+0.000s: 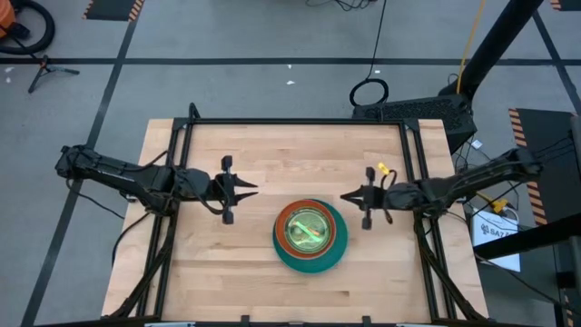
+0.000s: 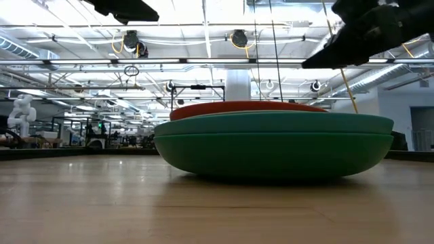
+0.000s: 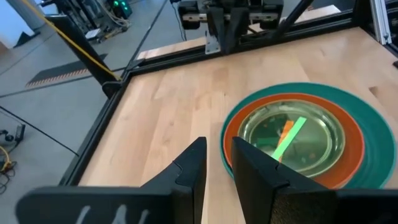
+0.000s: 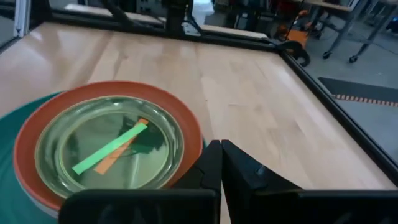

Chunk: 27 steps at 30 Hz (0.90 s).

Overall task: Stack plastic plates
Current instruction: Return to Home Position

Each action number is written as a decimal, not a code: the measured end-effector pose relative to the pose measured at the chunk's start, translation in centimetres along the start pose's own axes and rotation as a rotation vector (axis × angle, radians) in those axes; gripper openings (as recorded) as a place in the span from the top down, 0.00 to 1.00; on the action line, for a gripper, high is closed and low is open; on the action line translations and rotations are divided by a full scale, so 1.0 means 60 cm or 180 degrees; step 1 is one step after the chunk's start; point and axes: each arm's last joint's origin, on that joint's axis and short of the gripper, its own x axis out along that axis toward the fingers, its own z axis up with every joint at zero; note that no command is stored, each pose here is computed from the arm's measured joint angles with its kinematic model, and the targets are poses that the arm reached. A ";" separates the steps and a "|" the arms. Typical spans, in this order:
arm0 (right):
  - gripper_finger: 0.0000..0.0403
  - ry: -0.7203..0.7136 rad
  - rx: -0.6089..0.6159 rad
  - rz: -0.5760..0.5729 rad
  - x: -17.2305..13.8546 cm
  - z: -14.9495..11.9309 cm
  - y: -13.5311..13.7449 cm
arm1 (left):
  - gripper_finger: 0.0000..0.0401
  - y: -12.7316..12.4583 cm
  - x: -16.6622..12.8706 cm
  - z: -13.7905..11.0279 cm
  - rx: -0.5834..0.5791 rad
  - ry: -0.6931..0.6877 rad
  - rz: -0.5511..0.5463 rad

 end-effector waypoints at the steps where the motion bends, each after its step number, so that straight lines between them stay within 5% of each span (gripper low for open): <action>1: 1.00 -0.0030 0.0020 -0.0002 -0.005 -0.005 -0.002 | 0.80 0.000 0.000 0.000 -0.0009 0.0004 -0.0001; 8: 1.00 -0.0283 0.0239 0.0001 -0.028 -0.033 -0.011 | 0.80 -0.001 0.000 -0.006 -0.0131 0.0097 0.0003; 17: 1.00 -0.0352 0.0200 0.0169 -0.041 -0.062 -0.012 | 0.80 -0.017 -0.018 -0.081 -0.0474 0.0220 0.0077; 27: 1.00 -0.0712 0.0100 0.0136 -0.066 -0.090 -0.021 | 0.80 -0.004 -0.082 -0.144 -0.0618 -0.0675 0.0320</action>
